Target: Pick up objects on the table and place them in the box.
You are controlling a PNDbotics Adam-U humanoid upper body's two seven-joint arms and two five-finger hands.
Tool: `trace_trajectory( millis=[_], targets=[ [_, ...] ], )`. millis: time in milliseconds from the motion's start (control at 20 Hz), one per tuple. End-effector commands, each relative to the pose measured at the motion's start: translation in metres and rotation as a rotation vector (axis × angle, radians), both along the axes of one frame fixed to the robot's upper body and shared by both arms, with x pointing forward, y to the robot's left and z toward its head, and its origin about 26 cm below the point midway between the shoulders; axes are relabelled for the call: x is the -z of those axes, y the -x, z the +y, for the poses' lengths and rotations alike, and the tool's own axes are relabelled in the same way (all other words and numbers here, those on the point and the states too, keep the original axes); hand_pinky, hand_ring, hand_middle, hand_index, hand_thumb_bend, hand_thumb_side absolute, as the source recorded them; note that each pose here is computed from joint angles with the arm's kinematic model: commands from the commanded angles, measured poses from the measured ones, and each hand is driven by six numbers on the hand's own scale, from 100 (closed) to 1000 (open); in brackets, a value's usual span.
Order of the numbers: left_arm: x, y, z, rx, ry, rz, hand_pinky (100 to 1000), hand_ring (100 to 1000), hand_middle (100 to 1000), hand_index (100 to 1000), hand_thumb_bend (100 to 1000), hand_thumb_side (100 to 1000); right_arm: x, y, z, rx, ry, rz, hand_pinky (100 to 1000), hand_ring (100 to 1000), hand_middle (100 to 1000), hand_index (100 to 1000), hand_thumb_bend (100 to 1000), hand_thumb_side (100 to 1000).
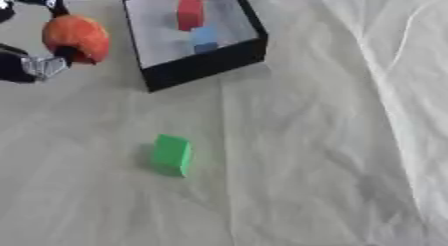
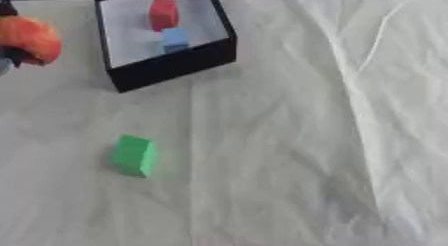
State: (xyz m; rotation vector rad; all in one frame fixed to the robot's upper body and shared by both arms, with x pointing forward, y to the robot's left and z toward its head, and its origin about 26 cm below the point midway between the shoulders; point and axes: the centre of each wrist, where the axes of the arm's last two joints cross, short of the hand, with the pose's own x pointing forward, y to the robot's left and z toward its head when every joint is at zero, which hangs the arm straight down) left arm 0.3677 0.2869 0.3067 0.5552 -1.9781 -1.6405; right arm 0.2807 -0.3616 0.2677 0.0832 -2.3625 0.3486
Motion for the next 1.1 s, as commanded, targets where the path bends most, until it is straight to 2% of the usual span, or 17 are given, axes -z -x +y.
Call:
trace_trajectory(
  millis=[50, 300, 600, 800, 1100],
  targets=[
    [-0.021, -0.018, 0.004, 0.009, 0.022, 0.016, 714, 566, 412, 549, 100, 182, -0.018, 0.005, -0.001, -0.003, 0.025, -0.047, 1000, 780, 668, 790, 100, 523],
    [-0.035, -0.060, 0.002, 0.013, 0.030, 0.052, 714, 567, 413, 548, 100, 184, -0.023, 0.004, 0.000, -0.018, 0.021, -0.062, 1000, 780, 668, 790, 100, 524],
    [-0.034, -0.102, -0.012, 0.011, 0.005, 0.069, 716, 568, 414, 548, 100, 192, -0.028, 0.003, 0.004, -0.036, 0.019, -0.080, 1000, 779, 668, 790, 100, 524],
    [-0.027, -0.120, -0.017, -0.014, -0.020, 0.078, 716, 572, 418, 550, 100, 196, -0.034, 0.002, 0.007, -0.057, 0.014, -0.101, 1000, 780, 669, 790, 100, 524],
    [-0.002, -0.137, -0.015, -0.081, -0.065, 0.085, 718, 574, 421, 550, 100, 196, -0.040, 0.000, 0.012, -0.083, 0.014, -0.120, 1000, 780, 669, 791, 100, 523]
  ],
)
